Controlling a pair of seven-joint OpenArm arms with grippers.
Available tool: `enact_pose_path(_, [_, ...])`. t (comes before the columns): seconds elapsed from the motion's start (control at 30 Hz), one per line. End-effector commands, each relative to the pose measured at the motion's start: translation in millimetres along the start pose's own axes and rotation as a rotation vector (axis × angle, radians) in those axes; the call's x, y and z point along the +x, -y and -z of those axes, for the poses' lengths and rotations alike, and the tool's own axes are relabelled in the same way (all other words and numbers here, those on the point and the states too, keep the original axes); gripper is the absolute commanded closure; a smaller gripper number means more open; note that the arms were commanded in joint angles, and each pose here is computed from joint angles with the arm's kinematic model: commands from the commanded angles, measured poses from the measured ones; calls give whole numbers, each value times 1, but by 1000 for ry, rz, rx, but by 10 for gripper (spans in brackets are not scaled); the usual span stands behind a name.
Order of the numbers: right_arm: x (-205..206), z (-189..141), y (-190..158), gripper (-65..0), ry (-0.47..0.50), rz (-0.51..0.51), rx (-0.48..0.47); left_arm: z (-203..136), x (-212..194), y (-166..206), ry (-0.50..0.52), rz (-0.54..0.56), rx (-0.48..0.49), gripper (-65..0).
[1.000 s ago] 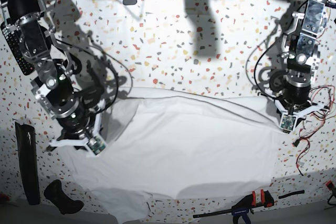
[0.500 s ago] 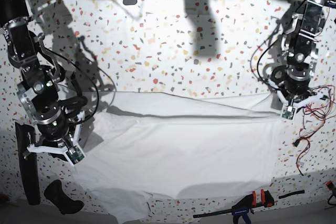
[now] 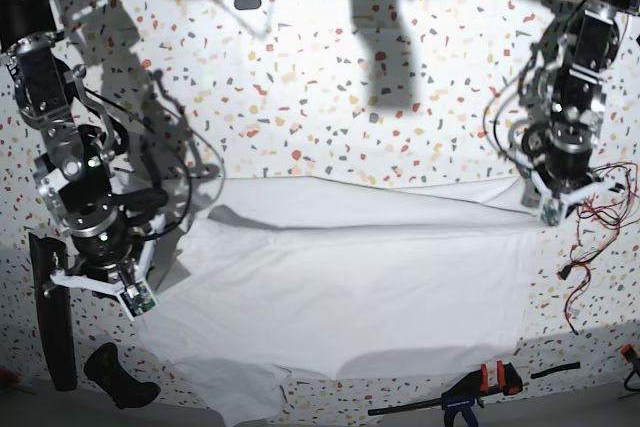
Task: Fold the T-shirt properly
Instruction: 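Lay the held edge down over the shirt body with both grippers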
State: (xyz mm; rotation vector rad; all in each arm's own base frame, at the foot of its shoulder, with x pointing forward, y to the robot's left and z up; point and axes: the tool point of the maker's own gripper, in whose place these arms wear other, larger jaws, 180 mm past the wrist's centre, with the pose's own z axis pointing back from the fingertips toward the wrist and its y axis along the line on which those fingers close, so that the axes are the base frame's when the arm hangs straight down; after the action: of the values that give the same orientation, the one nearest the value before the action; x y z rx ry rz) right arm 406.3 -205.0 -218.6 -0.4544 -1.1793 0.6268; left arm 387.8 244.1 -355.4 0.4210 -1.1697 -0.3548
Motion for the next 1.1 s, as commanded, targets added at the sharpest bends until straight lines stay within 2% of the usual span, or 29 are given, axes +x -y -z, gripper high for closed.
enact_pose_path(0.0, [12,2,11,0,41,13,-37,8,22,-15,62,-20,20,0])
enact_pose_path(0.1, [3,15,-2,0,23,37,-38,22,27,-7,53,-109,-67,0])
enact_pose_path(0.17, [-4,25,-8,0,13,38,-46,28,25,-6,40,-136,-87,0])
enact_pose_path(0.37, [-19,53,-17,0,-38,91,-40,43,13,-10,32,-157,-69,0])
enact_pose_path(0.53, [-20,73,-2,0,-64,115,-67,52,10,-5,63,-184,-67,0])
enact_pose_path(0.8, [-14,96,24,0,-88,152,-104,64,41,-19,137,-193,-42,0])
enact_pose_path(0.93, [2,101,26,0,-60,169,-105,68,56,-25,164,-198,-33,0])
enact_pose_path(1.07, [10,103,14,0,-46,188,-86,68,58,-8,166,-206,-102,0])
